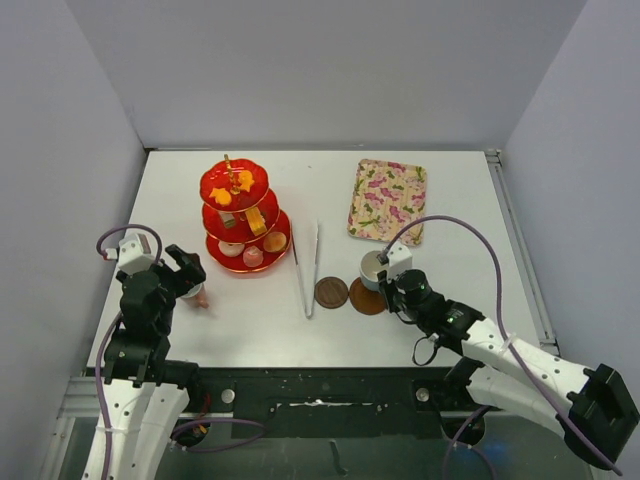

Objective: Serve the afternoon tea
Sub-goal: Place the cup on the coaster.

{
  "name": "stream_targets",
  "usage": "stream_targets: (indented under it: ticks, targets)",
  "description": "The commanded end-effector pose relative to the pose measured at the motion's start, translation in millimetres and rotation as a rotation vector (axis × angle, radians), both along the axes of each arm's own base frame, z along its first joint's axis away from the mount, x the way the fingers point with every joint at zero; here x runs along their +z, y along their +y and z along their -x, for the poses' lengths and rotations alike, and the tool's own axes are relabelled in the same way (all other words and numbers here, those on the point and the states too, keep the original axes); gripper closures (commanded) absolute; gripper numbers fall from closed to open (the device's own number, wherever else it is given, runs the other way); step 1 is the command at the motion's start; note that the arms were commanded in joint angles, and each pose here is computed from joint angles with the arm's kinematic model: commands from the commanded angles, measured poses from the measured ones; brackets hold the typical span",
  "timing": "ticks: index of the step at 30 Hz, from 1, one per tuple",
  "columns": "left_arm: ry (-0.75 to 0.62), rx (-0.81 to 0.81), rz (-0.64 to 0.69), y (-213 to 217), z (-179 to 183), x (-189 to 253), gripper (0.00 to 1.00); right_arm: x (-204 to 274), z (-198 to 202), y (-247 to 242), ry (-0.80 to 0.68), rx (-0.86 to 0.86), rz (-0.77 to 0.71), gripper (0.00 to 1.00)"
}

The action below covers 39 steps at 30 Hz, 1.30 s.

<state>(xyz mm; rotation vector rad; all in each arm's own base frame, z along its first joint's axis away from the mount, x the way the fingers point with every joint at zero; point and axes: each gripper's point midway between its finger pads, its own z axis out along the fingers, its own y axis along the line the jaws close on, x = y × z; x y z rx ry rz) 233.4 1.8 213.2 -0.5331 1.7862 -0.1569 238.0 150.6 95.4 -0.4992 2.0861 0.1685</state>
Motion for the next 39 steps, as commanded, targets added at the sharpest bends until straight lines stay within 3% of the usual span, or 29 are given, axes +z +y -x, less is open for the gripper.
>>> stream_targets:
  ticks: [1, 12, 29, 33, 36, 39]
  targets:
    - [-0.052, 0.009, -0.003, 2, -6, 14, 0.19, 59, -13, 19, -0.145, -0.027, -0.123, 1.0]
    - [-0.045, 0.011, -0.002, 2, -6, 13, 0.19, 41, 6, 31, -0.028, -0.03, -0.139, 1.0]
    - [-0.044, 0.007, -0.003, 2, -7, 12, 0.19, 22, 17, 38, 0.017, 0.01, -0.182, 0.97]
    - [-0.046, 0.005, -0.002, 1, -7, 13, 0.19, 21, 17, 38, 0.033, 0.005, -0.166, 0.87]
    - [-0.045, 0.0, -0.002, 0, -7, 12, 0.19, 25, 19, 38, 0.041, 0.019, -0.158, 0.65]
    - [-0.046, -0.002, -0.001, 0, -8, 12, 0.19, 35, 18, 33, 0.034, -0.003, -0.149, 0.55]
